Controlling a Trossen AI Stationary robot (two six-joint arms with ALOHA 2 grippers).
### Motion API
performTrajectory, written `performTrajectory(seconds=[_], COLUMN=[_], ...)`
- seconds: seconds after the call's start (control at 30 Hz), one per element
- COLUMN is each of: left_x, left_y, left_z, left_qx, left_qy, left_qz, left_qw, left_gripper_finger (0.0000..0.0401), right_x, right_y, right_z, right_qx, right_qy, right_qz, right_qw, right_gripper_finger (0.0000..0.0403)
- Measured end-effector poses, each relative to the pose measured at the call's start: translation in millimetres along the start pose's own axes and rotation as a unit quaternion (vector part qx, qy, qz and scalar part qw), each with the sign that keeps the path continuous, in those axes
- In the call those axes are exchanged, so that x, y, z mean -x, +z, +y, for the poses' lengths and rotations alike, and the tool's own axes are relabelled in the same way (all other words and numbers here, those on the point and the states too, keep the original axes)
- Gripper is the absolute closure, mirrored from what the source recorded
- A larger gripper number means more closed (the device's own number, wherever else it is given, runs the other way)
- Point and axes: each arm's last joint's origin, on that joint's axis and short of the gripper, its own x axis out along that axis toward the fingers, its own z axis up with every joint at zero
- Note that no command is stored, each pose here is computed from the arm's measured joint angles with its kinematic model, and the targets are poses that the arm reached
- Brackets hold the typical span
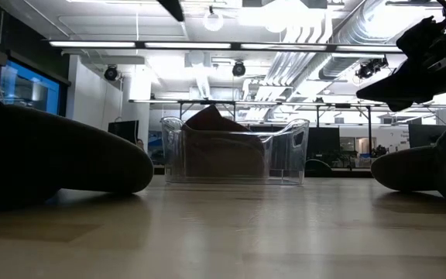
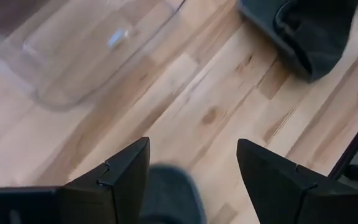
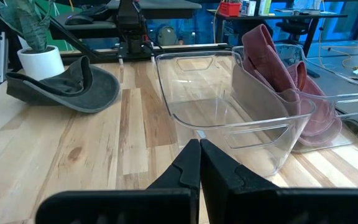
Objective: Pick & Place hat
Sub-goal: Put the black cap into the bottom transparent bin
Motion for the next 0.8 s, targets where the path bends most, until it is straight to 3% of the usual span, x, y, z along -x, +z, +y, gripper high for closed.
performTrajectory(seconds=[0.23, 0.4, 0.6, 0.8], left_x=[19, 25, 19, -7], left_y=[-34, -59, -89, -109], left_z=[-8, -14, -22, -37], left_qx=[0.055, 0.041, 0.037, 0.062], left_qy=[0.006, 0.017, 0.030, 0.056], left_qz=[0.031, 0.059, 0.080, 0.110], left_qw=[0.998, 0.997, 0.996, 0.990], left_gripper_finger=[0.0168, 0.0168, 0.0168, 0.0168], right_x=[0, 0, 0, 0], right_y=[0, 0, 0, 0], right_z=[0, 0, 0, 0], right_qx=[0.000, 0.000, 0.000, 0.000], right_qy=[0.000, 0.000, 0.000, 0.000], right_qz=[0.000, 0.000, 0.000, 0.000], right_qw=[1.000, 1.000, 1.000, 1.000], right_gripper_finger=[0.0402, 0.0402, 0.0402, 0.0402])
